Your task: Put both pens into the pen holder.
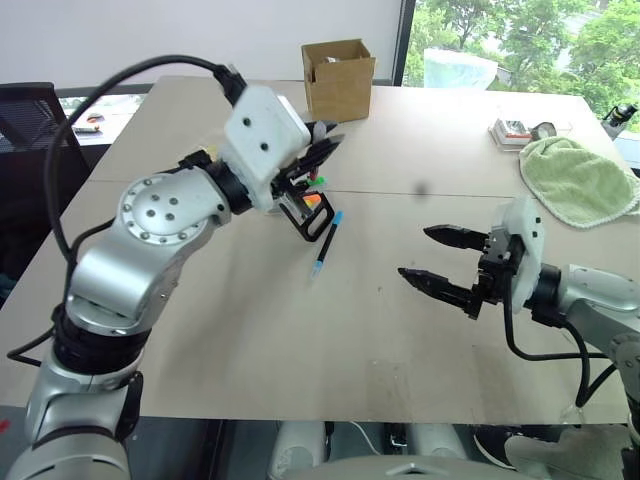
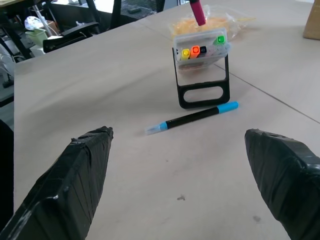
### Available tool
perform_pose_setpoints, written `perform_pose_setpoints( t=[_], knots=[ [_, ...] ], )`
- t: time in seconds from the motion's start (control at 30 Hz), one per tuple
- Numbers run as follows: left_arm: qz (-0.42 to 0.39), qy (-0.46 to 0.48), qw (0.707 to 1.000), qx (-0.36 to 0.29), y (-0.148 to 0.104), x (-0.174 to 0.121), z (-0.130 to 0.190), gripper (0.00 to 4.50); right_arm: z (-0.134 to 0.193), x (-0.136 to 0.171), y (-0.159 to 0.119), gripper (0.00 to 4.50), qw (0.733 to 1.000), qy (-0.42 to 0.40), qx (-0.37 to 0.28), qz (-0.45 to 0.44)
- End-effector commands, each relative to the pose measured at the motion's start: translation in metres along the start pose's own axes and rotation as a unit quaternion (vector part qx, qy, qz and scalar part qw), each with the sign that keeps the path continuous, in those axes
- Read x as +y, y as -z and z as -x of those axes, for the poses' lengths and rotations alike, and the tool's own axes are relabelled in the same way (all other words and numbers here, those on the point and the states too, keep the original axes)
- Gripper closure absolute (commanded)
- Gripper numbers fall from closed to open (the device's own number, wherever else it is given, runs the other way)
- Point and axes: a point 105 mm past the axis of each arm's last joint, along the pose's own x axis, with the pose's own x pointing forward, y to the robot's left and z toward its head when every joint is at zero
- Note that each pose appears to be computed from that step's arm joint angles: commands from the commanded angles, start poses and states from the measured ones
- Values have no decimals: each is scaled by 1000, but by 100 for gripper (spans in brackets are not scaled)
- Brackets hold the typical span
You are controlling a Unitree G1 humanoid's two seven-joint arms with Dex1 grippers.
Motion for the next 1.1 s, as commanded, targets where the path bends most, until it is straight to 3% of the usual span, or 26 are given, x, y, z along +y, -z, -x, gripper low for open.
perform_pose_setpoints(
  t=[0.03,0.27,0.4,0.57,0.6,0.63,0.73,0.83,0.9,1.03,1.1],
  knots=[
    [-47,-5,999,1,3,1,2,450,2,0,-10,2,1000,-4,-12,23],
    [-57,-12,998,39,34,-3,-1,450,8,6,-16,2,999,-18,-19,39],
    [-61,-18,996,59,52,-7,-11,450,13,13,-30,2,992,-25,-53,108],
    [-47,-29,997,58,58,-5,-17,450,15,14,-35,2,989,-19,-67,130],
    [-39,-36,997,58,59,-3,-17,348,15,14,-35,0,989,-17,-66,133],
    [-26,-40,997,56,59,-1,-16,321,16,14,-34,0,989,-13,-65,133],
    [5,-43,998,45,55,1,-14,176,16,15,-33,0,989,-8,-63,132],
    [156,30,987,-8,28,-23,-8,45,18,14,-28,0,990,5,-59,124],
    [218,56,974,-4,24,-31,-3,45,18,14,-26,0,991,11,-60,120],
    [262,101,959,45,28,-51,3,45,17,14,-25,0,991,18,-61,116],
    [298,103,942,115,45,-65,4,45,18,15,-24,0,991,23,-60,113]
  ],
)
